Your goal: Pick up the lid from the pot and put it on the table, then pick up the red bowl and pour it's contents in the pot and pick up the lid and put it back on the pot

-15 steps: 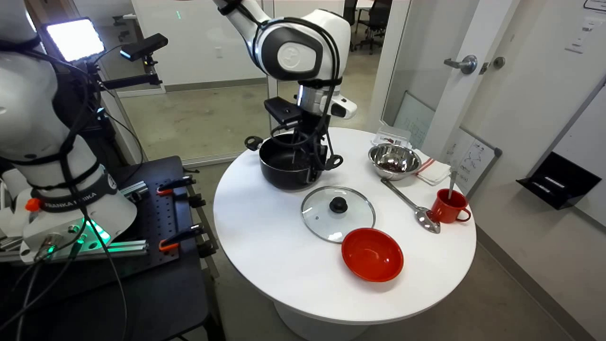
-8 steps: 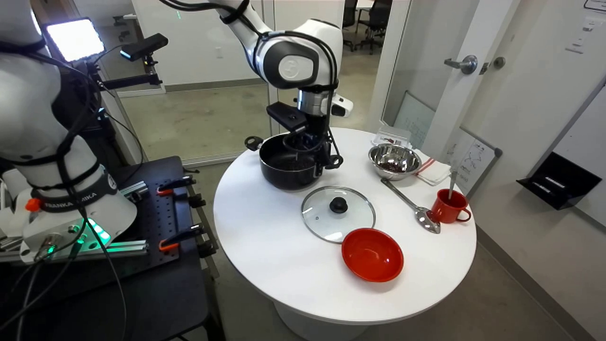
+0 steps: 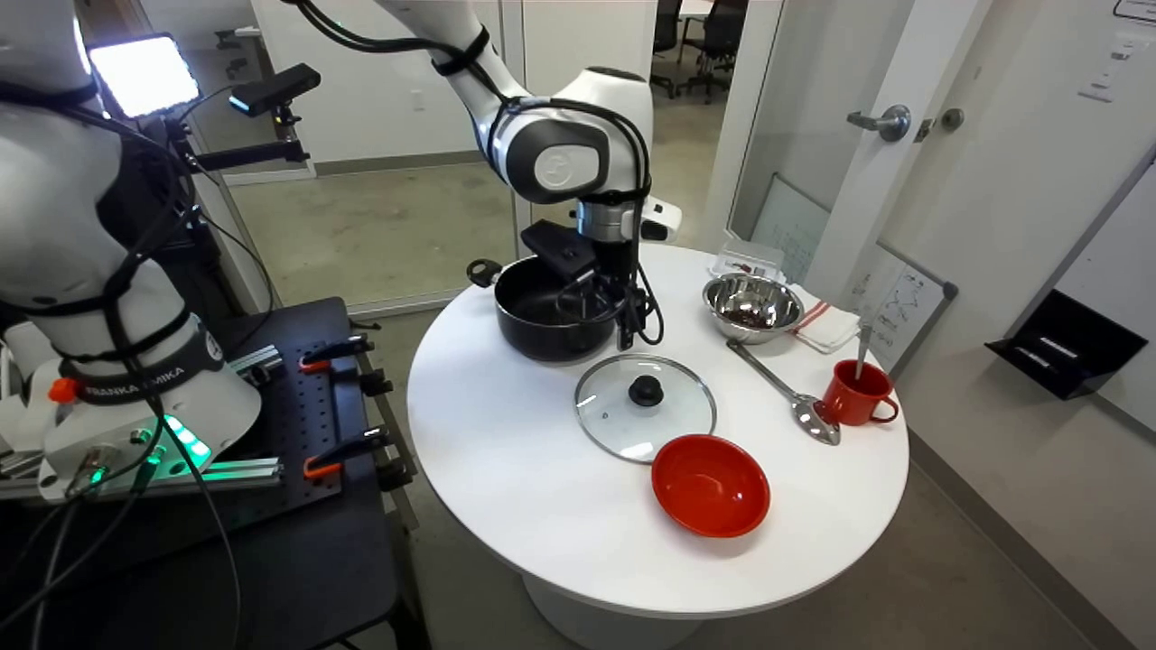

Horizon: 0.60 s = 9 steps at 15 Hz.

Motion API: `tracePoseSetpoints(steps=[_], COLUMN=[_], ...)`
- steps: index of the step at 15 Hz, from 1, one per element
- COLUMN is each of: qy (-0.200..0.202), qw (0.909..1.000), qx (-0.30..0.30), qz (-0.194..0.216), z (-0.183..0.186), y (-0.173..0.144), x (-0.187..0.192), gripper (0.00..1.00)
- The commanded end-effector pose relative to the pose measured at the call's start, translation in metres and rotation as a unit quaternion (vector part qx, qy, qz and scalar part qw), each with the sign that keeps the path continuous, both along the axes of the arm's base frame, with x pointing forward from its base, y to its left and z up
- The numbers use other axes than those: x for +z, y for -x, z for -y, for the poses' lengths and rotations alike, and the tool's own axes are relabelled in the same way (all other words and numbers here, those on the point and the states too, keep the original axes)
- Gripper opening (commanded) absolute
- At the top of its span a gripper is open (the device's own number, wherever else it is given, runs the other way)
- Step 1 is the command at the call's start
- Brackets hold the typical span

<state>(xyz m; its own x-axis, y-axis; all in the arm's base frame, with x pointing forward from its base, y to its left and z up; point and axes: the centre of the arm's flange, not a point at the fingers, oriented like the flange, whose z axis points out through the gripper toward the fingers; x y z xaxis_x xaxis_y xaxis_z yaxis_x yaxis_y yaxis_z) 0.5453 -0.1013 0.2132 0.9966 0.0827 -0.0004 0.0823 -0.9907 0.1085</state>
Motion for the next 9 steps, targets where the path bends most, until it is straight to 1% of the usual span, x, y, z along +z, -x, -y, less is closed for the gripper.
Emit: tracePoseSetpoints(steps=[1,2,4,5,6,9], qy=[-0.011,-0.012,-0.015,-0.015,-0.007,-0.008], qw=[0.9994,0.9992,0.9991,0.9992,0.9994,0.9993], qx=[0.023,0.027,0.032,0.033,0.026,0.029], qz=[0.025,0.028,0.022,0.016,0.023,0.022], z=[0.002,0.002,0.003,0.005,-0.002,0.001], y=[-0.02,-0.026,-0.045,-0.049,-0.026,-0.036], x=[0.0,0.0,-0.001,0.002,0.005,0.003], gripper=[1.0,1.0,1.0,1.0,1.0,1.0])
